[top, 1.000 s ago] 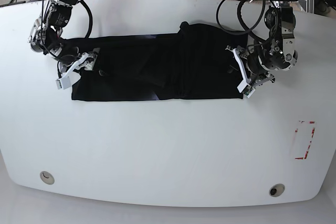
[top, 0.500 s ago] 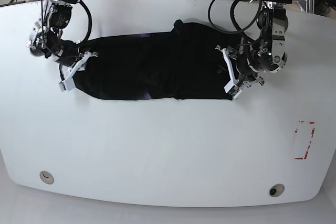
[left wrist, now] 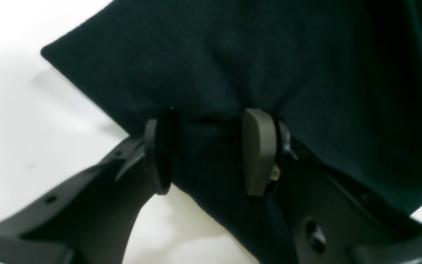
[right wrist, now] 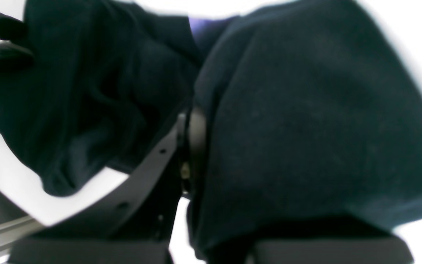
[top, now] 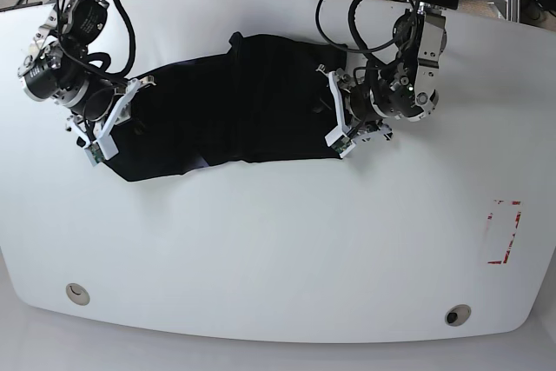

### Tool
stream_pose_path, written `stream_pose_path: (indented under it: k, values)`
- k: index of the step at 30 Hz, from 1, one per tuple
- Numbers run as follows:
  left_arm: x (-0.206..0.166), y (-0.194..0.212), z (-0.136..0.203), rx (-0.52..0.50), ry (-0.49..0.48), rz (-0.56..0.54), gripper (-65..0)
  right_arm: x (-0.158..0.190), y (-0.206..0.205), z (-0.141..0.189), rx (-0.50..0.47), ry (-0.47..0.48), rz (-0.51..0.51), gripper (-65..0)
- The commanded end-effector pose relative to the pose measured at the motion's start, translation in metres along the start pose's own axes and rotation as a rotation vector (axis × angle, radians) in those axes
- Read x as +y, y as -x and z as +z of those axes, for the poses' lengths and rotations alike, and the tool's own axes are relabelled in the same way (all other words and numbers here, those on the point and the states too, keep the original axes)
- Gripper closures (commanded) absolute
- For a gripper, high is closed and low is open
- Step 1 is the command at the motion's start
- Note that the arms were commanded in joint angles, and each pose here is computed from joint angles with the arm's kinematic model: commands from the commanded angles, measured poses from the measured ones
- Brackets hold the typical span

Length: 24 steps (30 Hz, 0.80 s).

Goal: Layout the t-shirt on the table in an organized manner, then fold the t-shirt properly
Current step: 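Fold both ends inward with both grippers toward each other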

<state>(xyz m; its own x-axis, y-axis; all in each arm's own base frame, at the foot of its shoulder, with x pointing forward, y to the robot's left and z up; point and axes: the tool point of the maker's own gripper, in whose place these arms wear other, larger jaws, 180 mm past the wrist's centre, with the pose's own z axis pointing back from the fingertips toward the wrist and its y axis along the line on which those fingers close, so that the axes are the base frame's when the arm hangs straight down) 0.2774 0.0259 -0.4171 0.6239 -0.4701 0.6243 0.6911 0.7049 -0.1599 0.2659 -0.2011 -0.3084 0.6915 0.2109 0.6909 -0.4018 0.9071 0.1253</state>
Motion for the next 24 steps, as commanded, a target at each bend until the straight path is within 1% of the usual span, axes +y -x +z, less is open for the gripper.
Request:
stream_pose_path:
  k: [1,5,8,11,19,24]
  values:
    - [-0.008,0.01,-0.009,0.055,0.024,0.014,-27.4,0.004,-0.017,0.012,-0.062,0.013,0.055,0.0]
    - [-0.006,0.014,-0.015,0.069,0.018,0.064,-27.4,0.009,-0.015,0.013,-0.068,-0.014,0.05,0.0]
    - [-0.002,0.012,-0.02,0.073,0.002,0.099,-27.4,0.018,-0.019,0.012,-0.096,-0.055,0.042,0.0]
    - [-0.005,0.011,-0.026,0.077,0.01,0.129,-27.4,0.034,-0.02,0.009,-0.104,-0.121,0.05,0.0]
    - [-0.015,0.006,-0.033,0.07,0.035,0.149,-27.4,0.079,-0.023,-0.005,-0.124,-0.281,0.062,0.0]
    - [-0.019,0.002,-0.035,0.061,0.043,0.152,-27.4,0.091,-0.027,-0.009,-0.138,-0.314,0.056,0.0]
